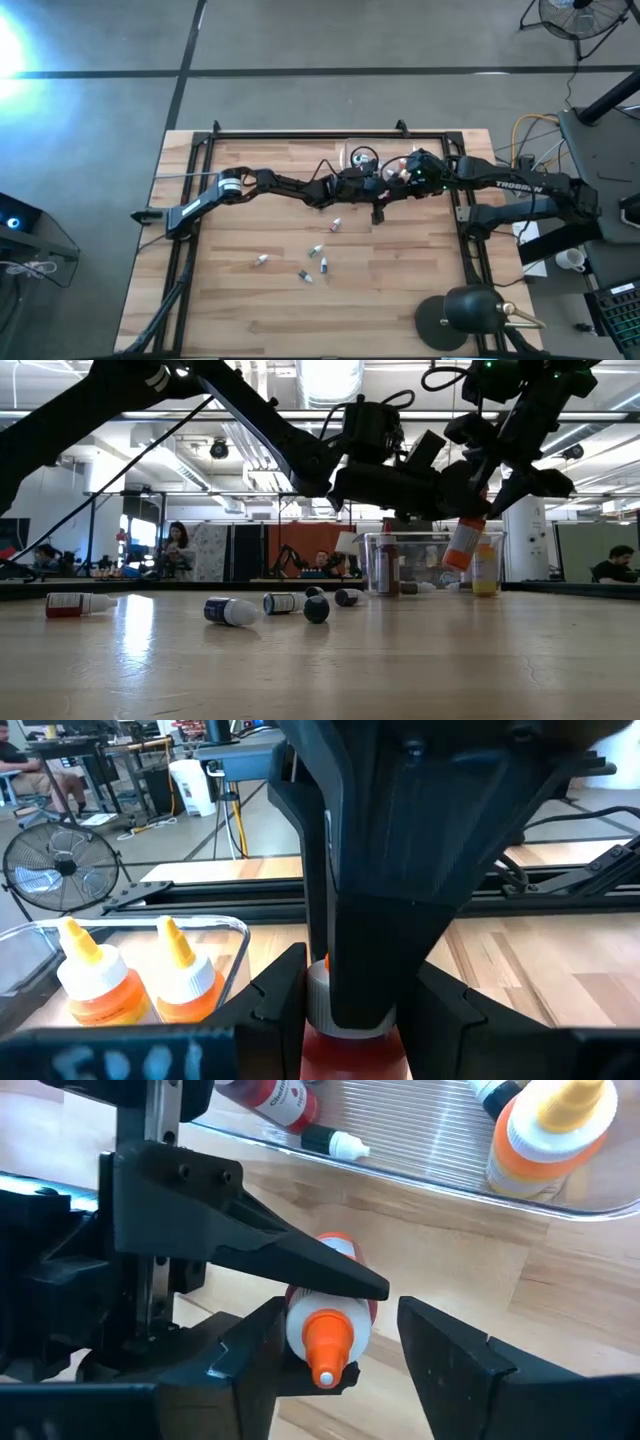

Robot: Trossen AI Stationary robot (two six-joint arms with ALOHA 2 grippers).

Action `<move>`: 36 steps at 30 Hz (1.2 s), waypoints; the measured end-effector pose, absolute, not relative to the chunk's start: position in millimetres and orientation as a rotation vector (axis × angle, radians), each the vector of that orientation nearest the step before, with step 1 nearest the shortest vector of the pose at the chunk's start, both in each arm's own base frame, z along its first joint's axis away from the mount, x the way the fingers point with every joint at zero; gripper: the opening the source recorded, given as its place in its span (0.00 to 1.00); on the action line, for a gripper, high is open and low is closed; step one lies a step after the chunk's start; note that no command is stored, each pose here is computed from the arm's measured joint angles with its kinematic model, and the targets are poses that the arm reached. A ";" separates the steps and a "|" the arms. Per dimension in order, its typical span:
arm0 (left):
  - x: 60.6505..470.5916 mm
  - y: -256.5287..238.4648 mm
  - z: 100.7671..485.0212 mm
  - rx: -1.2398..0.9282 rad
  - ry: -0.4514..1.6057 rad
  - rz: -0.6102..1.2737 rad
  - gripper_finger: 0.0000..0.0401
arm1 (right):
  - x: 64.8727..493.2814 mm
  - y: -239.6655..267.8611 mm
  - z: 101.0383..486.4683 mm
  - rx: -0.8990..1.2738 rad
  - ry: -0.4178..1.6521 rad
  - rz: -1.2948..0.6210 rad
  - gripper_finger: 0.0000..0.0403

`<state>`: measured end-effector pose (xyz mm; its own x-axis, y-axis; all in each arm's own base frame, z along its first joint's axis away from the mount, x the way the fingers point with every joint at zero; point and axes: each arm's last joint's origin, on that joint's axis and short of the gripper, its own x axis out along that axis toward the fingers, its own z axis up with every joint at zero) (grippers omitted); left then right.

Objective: Pick & Place food coloring
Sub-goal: Put the large orange food coloring bottle into the transparent bin

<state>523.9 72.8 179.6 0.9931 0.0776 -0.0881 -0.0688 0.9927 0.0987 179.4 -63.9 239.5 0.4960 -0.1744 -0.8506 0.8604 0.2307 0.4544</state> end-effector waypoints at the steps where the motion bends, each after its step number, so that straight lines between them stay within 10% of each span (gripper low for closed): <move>1: 523.9 72.7 179.3 0.095 0.094 0.073 0.26 | 179.5 -63.9 239.5 1.112 0.762 -0.815 0.43; 36: 520.7 73.5 191.0 0.055 0.162 0.209 0.26 | 179.6 -64.1 245.7 1.097 0.742 -0.798 0.26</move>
